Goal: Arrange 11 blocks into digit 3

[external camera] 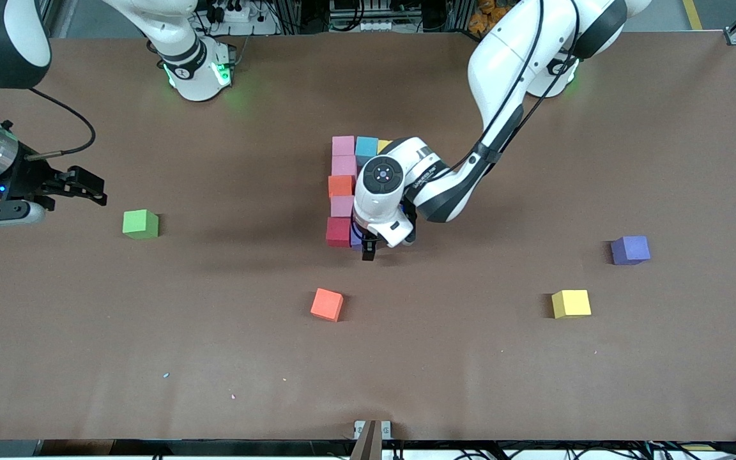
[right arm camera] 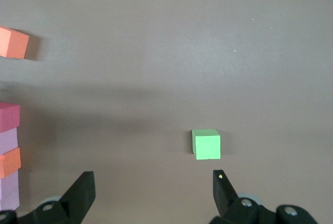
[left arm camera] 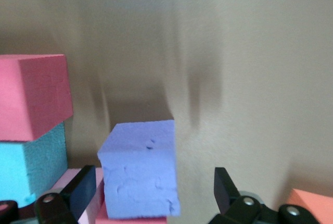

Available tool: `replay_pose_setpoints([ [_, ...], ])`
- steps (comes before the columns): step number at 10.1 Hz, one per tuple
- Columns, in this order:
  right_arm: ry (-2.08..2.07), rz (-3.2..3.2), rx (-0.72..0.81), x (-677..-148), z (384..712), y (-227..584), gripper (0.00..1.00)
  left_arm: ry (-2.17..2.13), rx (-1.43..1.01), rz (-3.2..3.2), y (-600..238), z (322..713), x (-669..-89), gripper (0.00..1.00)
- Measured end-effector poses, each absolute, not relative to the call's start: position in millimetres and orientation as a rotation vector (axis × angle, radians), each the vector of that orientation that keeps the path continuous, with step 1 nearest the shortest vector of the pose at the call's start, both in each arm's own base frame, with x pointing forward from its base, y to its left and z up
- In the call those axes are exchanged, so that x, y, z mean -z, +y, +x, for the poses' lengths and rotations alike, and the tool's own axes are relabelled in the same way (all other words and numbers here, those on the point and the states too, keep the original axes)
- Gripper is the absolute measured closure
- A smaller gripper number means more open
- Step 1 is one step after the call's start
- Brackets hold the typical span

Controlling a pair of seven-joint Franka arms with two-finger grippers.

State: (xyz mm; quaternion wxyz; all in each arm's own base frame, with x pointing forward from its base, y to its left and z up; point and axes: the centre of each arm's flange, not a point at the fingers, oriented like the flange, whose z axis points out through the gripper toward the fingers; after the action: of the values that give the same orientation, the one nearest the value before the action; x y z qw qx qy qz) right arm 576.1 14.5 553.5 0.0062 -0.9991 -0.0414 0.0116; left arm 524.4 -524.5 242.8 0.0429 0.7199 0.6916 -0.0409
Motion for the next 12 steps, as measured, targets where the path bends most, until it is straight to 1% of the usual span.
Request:
replay_pose_setpoints([
  [3, -0.138, -3.125, -0.072, -552.2, 573.3, 17.6, 0.0, 2.029, 0.036, 2.311, -506.4, 530.7, -299.6, 0.0],
  [5, -0.149, -3.131, -0.074, -552.2, 572.9, 23.0, 0.0, 1.932, -0.011, 2.408, -466.5, 544.3, -322.9, 0.0],
  [7, -0.142, -3.135, -0.08, -551.9, 572.5, 21.1, 0.0, 1.821, -0.046, 2.528, -413.7, 556.1, -333.6, 0.0],
  [9, -0.134, -3.135, -0.09, -551.4, 572.0, 18.2, 0.0, 1.699, -0.077, 2.648, -335.4, 574.1, -348.4, 0.0],
  [12, -0.142, -3.135, -0.091, -551.5, 571.6, 21.2, 0.0, 1.53, -0.065, 2.798, -230.8, 599.5, -347.4, 0.0],
])
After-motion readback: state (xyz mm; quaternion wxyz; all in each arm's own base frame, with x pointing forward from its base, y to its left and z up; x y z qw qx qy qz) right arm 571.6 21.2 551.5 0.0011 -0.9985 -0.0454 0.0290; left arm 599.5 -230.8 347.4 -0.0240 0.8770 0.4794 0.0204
